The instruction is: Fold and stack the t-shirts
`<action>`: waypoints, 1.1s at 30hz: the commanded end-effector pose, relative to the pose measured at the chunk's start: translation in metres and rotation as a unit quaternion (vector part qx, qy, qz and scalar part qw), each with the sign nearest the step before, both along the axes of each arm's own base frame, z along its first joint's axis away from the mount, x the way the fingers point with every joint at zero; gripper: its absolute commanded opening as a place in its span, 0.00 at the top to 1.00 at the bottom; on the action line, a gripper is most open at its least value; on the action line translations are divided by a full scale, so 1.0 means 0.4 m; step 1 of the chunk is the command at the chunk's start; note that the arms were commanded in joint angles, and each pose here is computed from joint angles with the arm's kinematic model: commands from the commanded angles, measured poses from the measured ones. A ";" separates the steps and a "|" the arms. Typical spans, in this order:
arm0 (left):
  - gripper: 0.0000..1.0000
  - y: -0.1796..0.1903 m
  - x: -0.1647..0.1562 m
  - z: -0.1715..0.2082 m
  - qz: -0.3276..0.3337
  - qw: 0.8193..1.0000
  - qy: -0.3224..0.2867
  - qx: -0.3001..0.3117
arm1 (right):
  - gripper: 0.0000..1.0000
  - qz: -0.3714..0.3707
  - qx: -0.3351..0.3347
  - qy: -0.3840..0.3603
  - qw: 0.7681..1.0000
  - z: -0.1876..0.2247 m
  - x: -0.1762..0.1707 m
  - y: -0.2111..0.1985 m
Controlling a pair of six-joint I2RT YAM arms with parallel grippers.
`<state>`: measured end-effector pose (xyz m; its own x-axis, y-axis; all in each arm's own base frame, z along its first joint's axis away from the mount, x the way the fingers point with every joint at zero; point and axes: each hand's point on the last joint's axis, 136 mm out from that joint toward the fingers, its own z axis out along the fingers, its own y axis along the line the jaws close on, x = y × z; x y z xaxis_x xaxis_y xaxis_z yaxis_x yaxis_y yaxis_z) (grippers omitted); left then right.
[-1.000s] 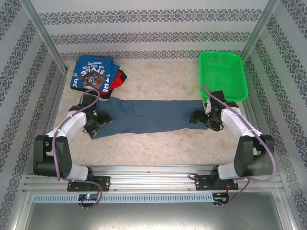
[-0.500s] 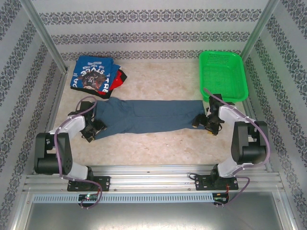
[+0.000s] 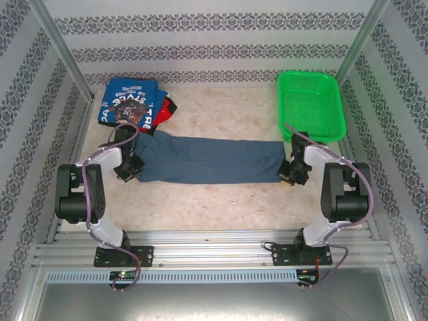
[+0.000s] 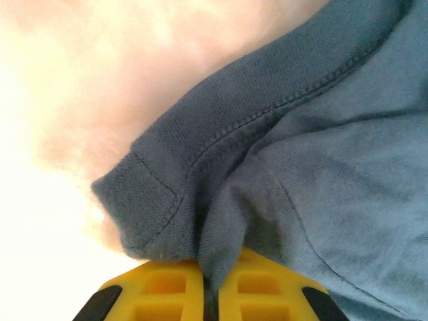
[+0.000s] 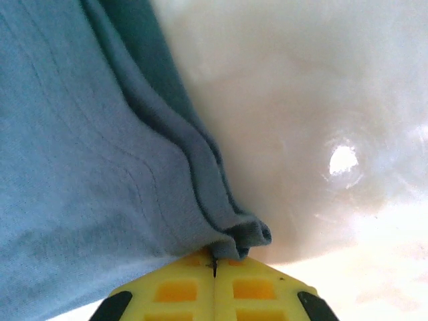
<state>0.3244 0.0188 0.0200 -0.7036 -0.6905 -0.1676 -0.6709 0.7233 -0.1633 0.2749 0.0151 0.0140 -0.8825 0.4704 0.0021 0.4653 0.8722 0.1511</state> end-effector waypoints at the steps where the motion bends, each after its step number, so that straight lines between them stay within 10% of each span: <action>1: 0.93 0.031 0.000 -0.023 -0.011 0.999 0.018 0.029 | 0.98 -0.020 0.000 0.032 0.999 -0.013 -0.082 0.005; 8: 0.79 0.060 -0.025 -0.036 0.000 0.998 0.037 0.042 | 0.97 -0.042 0.014 0.063 0.997 0.002 -0.214 0.043; 11: 0.48 0.065 -0.017 -0.018 -0.005 0.998 0.030 0.047 | 0.67 -0.036 0.020 0.057 0.998 0.027 -0.233 0.065; 15: 0.32 0.061 0.016 0.055 -0.013 0.999 0.007 0.052 | 0.47 -0.024 0.011 0.029 0.999 0.088 -0.197 0.072; 23: 0.27 -0.093 0.073 0.203 -0.080 0.994 -0.054 0.048 | 0.21 0.071 0.041 -0.085 0.993 0.239 -0.011 0.166; 33: 0.33 -0.191 0.215 0.032 -0.110 0.992 -0.016 0.059 | 0.08 0.188 0.072 -0.158 0.967 0.215 0.172 0.304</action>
